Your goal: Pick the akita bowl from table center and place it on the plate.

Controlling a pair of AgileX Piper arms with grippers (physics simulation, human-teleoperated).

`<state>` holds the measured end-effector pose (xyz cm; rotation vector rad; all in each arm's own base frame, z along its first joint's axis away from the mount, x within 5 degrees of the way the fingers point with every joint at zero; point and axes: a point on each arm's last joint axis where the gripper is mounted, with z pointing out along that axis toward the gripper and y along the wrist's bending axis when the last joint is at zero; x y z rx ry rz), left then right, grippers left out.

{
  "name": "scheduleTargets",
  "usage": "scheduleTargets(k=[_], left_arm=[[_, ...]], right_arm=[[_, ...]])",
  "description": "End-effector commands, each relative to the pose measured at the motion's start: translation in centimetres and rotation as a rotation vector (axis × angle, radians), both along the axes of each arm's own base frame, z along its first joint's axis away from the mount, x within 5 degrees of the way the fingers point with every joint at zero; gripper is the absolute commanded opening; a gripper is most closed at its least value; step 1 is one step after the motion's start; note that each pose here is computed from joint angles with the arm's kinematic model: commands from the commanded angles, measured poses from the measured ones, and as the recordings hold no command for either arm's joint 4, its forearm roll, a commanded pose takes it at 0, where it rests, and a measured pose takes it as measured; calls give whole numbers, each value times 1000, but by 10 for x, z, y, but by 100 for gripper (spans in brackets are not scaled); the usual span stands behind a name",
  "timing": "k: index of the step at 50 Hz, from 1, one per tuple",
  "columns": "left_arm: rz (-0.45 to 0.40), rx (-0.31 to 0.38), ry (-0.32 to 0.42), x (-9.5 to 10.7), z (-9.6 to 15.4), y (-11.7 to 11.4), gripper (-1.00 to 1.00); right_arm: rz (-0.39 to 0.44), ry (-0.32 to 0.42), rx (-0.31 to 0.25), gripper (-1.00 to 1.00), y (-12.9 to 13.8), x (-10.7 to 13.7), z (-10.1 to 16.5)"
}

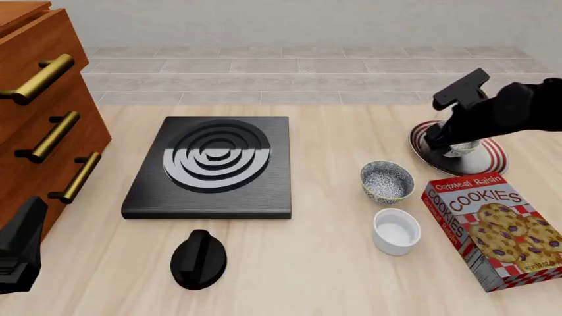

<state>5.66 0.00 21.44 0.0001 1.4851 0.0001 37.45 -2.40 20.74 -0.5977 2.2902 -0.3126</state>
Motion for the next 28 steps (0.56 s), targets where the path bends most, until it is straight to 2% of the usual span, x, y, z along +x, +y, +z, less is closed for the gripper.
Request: scheduleTargets(k=[1, 5, 15, 23, 28], left_arm=[[0, 0, 0, 0, 0, 0, 100], [0, 0, 0, 0, 0, 0, 100], [0, 0, 0, 0, 0, 0, 100], [0, 0, 0, 0, 0, 0, 100], [0, 0, 0, 0, 0, 0, 100]], right_arm=[[42, -59, -6, 100, 16, -38, 26], [56, -91, -16, 100, 18, -54, 33], [83, -169, 1, 100, 31, -86, 53], [88, -220, -4, 100, 31, -110, 57], [91, -266, 17, 100, 34, -129, 61]])
